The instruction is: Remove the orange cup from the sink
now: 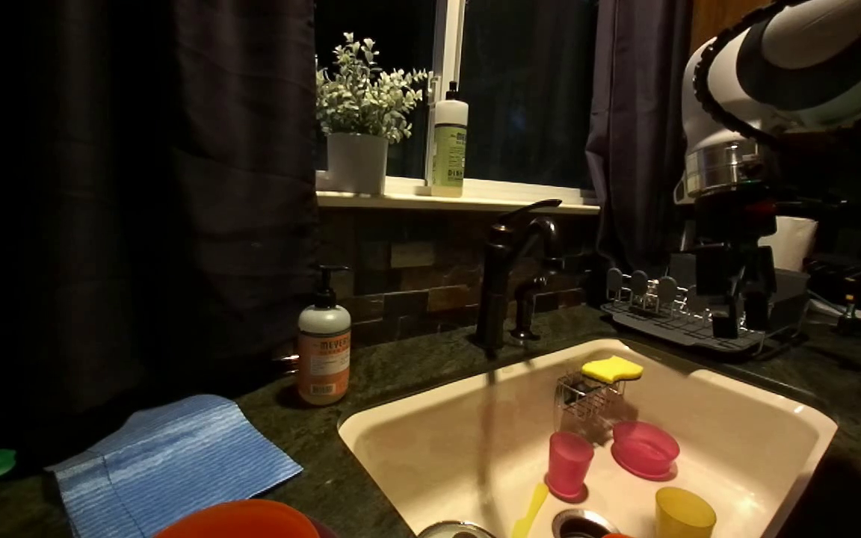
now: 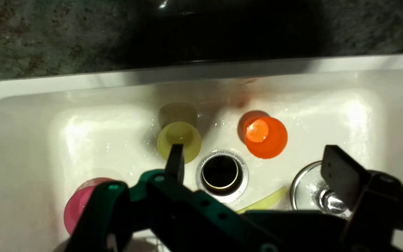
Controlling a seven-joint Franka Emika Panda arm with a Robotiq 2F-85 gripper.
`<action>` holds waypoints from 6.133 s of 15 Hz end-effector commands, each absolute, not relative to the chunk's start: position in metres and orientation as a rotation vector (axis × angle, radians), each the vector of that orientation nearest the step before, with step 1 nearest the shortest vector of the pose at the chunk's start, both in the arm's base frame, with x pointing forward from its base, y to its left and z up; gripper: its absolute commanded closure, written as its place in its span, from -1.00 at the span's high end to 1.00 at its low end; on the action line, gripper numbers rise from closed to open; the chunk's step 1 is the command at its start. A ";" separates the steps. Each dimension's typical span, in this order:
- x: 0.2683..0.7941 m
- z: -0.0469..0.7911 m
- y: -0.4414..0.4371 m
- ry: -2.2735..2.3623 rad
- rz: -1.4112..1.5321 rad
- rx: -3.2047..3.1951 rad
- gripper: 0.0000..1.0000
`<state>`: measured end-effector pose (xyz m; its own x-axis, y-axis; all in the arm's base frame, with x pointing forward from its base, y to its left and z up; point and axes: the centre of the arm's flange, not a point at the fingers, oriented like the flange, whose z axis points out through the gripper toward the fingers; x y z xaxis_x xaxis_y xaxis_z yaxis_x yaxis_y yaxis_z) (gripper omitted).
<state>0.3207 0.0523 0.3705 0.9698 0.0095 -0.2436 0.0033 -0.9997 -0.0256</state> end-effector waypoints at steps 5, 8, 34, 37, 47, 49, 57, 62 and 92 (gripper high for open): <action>0.320 0.366 0.050 -0.032 0.403 -3.085 1.00; 0.320 0.366 0.050 -0.033 0.403 -3.085 1.00; 0.329 0.361 0.008 0.057 0.303 -3.207 1.00; 0.331 0.352 -0.004 0.070 0.322 -3.214 1.00; 0.345 0.290 -0.032 0.332 0.490 -2.954 1.00; 0.348 0.272 -0.032 0.382 0.499 -2.927 1.00; 0.340 0.258 -0.030 0.368 0.618 -2.936 1.00; 0.352 0.229 -0.018 0.352 0.558 -2.925 1.00; 0.419 0.048 0.053 0.489 0.567 -2.723 1.00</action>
<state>0.4156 0.0415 0.0689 0.8810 -0.2368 -0.4095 -0.3549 -0.9033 -0.2412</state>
